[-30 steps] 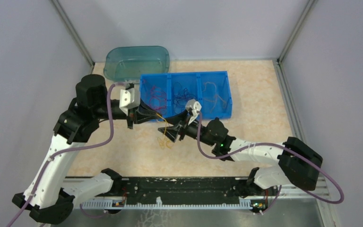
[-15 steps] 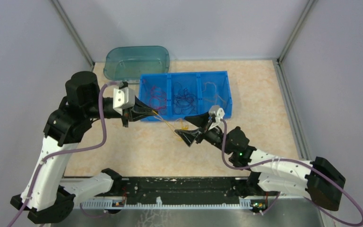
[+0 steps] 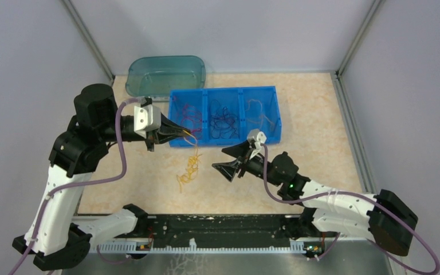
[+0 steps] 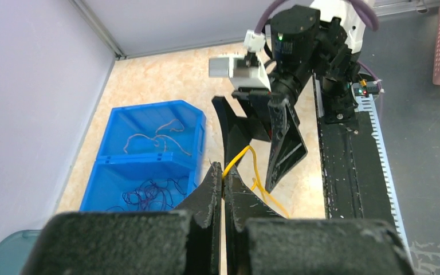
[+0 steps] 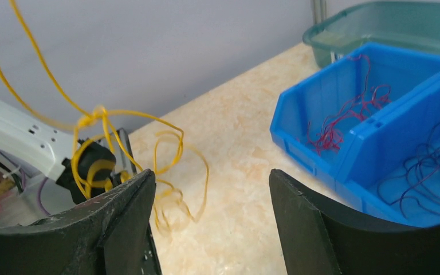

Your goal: Untangle the cables

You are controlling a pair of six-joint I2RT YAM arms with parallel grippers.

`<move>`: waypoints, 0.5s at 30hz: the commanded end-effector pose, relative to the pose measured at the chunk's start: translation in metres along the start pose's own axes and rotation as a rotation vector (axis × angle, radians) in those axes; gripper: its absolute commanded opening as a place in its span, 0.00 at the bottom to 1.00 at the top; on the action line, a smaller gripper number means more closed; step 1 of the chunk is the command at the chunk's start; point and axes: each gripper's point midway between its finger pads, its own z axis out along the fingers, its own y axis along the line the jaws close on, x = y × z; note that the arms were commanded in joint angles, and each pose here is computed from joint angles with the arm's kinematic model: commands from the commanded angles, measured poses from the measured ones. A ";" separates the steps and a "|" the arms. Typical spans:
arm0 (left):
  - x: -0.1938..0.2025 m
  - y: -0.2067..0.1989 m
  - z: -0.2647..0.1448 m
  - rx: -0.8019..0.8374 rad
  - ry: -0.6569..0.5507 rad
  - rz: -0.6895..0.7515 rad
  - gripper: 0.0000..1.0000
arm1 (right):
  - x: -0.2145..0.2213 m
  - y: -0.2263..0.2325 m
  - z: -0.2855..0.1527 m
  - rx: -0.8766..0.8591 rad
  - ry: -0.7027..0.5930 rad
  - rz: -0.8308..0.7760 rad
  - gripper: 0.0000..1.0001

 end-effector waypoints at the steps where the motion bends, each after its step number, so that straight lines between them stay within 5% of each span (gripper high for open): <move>1: -0.017 -0.001 -0.004 0.001 -0.032 0.033 0.00 | -0.006 0.012 0.008 -0.067 -0.021 0.019 0.73; 15: -0.027 0.001 -0.003 0.008 -0.057 0.026 0.00 | 0.002 0.016 0.059 -0.089 -0.001 -0.010 0.69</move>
